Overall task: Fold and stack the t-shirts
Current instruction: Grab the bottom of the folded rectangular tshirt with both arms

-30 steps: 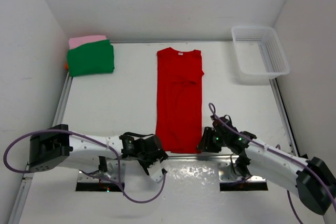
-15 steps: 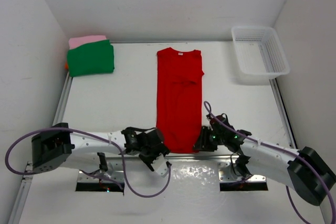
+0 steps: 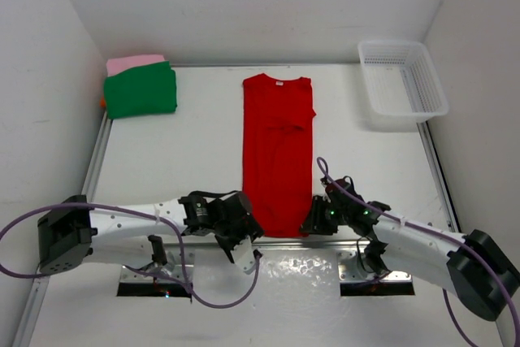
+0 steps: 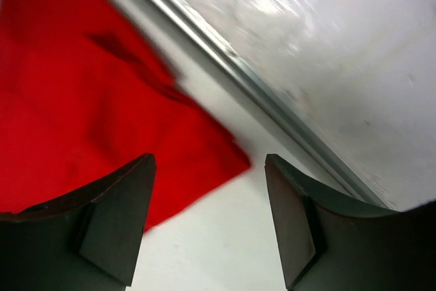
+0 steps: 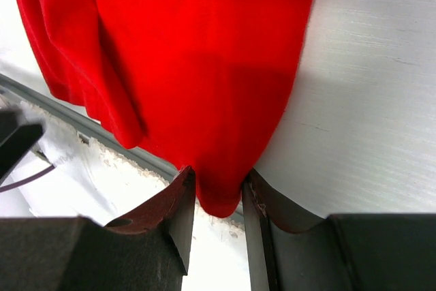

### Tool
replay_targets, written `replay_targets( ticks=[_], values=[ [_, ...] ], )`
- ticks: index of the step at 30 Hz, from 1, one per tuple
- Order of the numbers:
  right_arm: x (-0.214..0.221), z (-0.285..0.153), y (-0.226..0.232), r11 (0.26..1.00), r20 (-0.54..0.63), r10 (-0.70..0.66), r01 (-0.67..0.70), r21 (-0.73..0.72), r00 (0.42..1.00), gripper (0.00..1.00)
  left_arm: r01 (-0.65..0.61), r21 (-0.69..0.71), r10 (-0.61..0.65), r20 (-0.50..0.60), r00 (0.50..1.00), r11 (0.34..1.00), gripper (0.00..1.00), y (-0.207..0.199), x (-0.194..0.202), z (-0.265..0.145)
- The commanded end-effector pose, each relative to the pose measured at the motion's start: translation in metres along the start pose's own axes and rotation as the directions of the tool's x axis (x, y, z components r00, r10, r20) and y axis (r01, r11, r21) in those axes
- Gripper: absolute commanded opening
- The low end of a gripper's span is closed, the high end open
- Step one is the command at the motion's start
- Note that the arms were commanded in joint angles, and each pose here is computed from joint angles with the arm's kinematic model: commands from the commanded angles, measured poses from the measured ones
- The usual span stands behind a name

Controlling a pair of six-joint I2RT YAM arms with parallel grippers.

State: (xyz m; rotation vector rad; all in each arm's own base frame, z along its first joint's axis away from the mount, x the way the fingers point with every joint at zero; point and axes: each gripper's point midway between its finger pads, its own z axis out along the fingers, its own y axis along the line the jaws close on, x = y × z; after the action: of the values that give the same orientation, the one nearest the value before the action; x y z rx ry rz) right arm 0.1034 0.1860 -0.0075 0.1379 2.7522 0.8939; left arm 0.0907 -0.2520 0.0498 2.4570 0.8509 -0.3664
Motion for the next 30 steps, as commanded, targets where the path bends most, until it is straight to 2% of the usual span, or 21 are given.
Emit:
replay_targets(
  ticks=[1,9,12,15,16,18,19,20,21,25,28,30],
  values=[
    [0.004,0.001,-0.015,0.998,-0.009,-0.011,0.011,0.062,1.000,0.33,-0.119,0.014,0.120,-0.097,0.988,0.993,0.63,-0.005,0.025,0.008],
    [0.005,0.007,-0.021,0.998,0.001,0.010,-0.010,0.064,1.000,0.33,-0.105,-0.015,0.101,-0.163,0.981,0.994,0.63,0.001,0.041,0.023],
    [0.006,0.009,-0.020,0.998,-0.010,0.014,-0.013,0.060,1.000,0.33,-0.097,-0.048,0.087,-0.168,0.982,0.994,0.59,0.007,0.043,0.026],
    [0.004,0.011,-0.019,0.998,-0.011,0.011,-0.010,0.063,1.000,0.30,-0.100,-0.054,0.091,-0.158,0.983,0.993,0.48,0.008,0.041,0.028],
    [0.003,0.011,-0.019,0.998,-0.012,0.011,-0.011,0.064,1.000,0.28,-0.097,-0.055,0.088,-0.158,0.984,0.994,0.38,0.007,0.042,0.029],
    [0.000,0.011,-0.020,0.997,-0.003,0.009,-0.009,0.075,1.000,0.16,-0.087,-0.073,0.075,-0.155,0.985,0.993,0.22,0.011,0.041,0.029],
    [0.000,0.010,-0.021,0.997,0.001,0.014,-0.014,0.081,1.000,0.12,-0.078,-0.084,0.065,-0.148,0.987,0.993,0.00,0.014,0.039,0.028],
    [-0.003,0.010,-0.021,0.997,0.011,0.015,-0.016,0.081,1.000,0.02,-0.038,-0.099,0.024,-0.138,0.990,0.994,0.00,0.015,0.037,0.028],
    [-0.007,0.008,-0.022,0.996,0.024,0.018,-0.020,0.087,1.000,0.00,-0.014,-0.106,0.000,-0.126,0.992,0.994,0.00,0.018,0.034,0.027],
    [-0.030,-0.012,-0.014,0.993,0.094,-0.015,0.004,0.115,0.995,0.00,0.172,-0.167,-0.183,-0.057,0.981,0.971,0.00,0.047,0.026,0.006],
    [-0.069,-0.034,0.014,0.995,0.174,-0.055,0.039,0.089,0.983,0.00,0.342,-0.206,-0.349,0.002,0.937,0.917,0.00,0.072,0.034,-0.019],
    [-0.083,-0.041,0.020,0.995,0.178,-0.070,0.056,0.084,0.982,0.00,0.403,-0.249,-0.410,0.026,0.912,0.881,0.00,0.093,0.042,-0.036]
  ],
)
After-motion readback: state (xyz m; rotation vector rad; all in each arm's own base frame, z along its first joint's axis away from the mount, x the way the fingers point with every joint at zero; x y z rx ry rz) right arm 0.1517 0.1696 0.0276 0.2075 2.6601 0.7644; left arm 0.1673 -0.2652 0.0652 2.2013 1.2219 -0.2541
